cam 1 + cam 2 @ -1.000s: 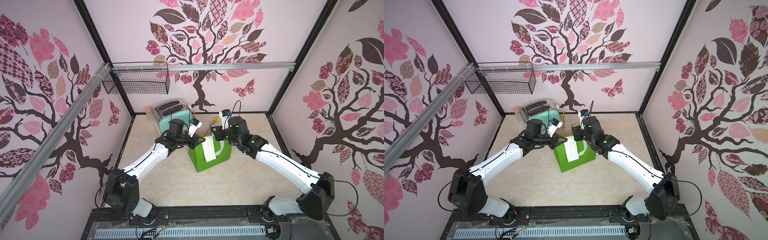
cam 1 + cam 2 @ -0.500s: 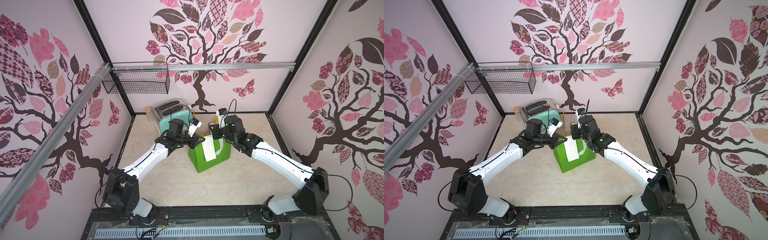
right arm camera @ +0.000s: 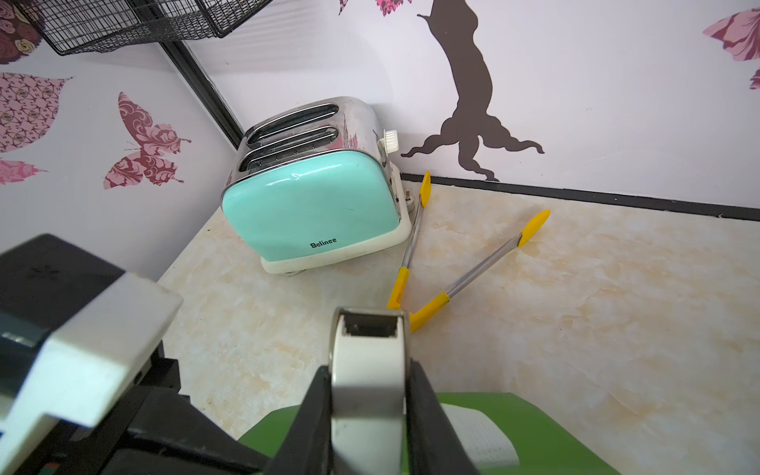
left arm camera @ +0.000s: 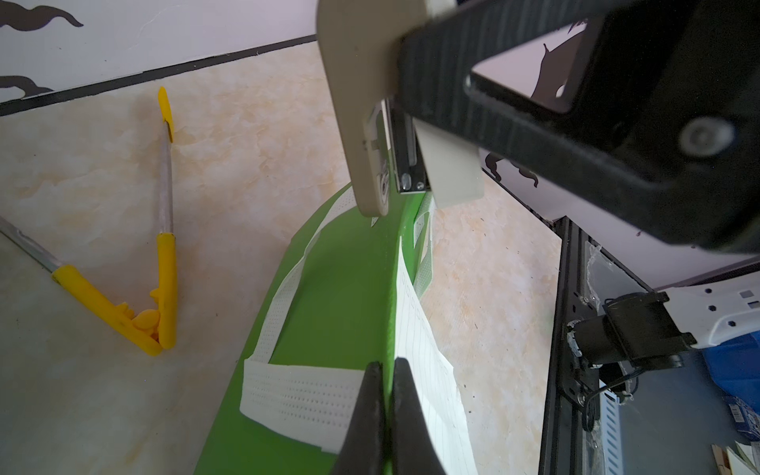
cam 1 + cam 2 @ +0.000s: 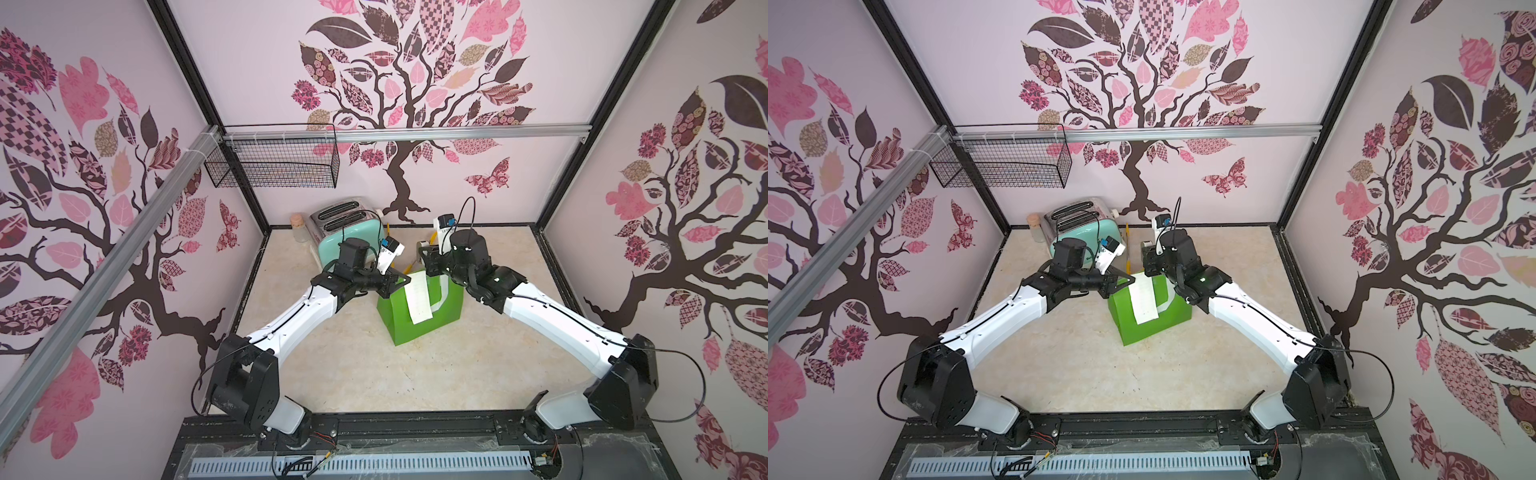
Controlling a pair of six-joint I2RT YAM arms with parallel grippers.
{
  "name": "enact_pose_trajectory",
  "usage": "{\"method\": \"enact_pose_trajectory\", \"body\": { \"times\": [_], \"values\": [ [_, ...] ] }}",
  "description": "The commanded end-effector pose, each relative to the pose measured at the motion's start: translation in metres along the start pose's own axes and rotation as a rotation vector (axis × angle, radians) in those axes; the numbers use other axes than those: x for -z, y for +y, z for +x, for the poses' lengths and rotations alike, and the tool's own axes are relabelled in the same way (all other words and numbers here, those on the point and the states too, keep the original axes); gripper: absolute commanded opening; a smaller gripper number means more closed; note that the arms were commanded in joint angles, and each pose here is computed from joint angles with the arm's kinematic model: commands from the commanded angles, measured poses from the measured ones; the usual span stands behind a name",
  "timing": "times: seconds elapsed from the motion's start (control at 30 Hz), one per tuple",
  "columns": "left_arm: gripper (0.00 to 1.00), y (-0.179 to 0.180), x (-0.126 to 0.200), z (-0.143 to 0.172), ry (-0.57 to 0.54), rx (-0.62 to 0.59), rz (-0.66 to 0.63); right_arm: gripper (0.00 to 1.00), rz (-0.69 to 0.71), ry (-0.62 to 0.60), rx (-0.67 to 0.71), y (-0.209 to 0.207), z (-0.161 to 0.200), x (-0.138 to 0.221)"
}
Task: Staple the receipts to the bags
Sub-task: Place the stapler in the takeout bag.
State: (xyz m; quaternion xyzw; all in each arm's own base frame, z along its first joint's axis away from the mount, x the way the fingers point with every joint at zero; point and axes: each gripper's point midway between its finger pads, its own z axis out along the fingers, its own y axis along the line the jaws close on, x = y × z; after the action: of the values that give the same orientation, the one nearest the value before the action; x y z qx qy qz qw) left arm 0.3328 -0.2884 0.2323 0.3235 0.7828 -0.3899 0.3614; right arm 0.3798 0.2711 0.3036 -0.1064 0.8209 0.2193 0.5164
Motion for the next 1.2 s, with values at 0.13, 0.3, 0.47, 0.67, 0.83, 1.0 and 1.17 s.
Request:
{"method": "enact_pose_trajectory", "body": {
  "times": [0.13,0.3,0.47,0.67,0.83,1.0,1.17],
  "values": [
    [0.00,0.000,-0.004,-0.005,0.000,0.001,0.005,0.04,-0.011,0.022,0.005,0.005,0.010,-0.001],
    [0.00,-0.003,-0.002,-0.009,-0.016,-0.008,0.017,0.04,0.005,0.048,0.027,0.005,0.022,-0.006],
    [0.00,0.003,-0.005,-0.007,0.008,0.024,-0.004,0.04,0.007,0.035,0.041,0.010,0.021,-0.002],
    [0.00,0.004,-0.006,-0.010,0.001,0.042,-0.007,0.04,0.021,0.029,0.056,0.009,0.024,0.000],
    [0.00,0.004,-0.007,-0.013,-0.005,0.061,-0.005,0.04,0.048,0.016,0.070,0.008,0.029,0.003],
    [0.00,0.004,-0.008,-0.014,-0.008,0.077,-0.002,0.05,0.078,-0.017,0.079,0.005,0.028,0.007],
    [0.00,0.003,-0.007,-0.018,-0.025,0.075,0.003,0.07,0.089,-0.039,0.076,0.001,0.030,0.012]
  ]
}}
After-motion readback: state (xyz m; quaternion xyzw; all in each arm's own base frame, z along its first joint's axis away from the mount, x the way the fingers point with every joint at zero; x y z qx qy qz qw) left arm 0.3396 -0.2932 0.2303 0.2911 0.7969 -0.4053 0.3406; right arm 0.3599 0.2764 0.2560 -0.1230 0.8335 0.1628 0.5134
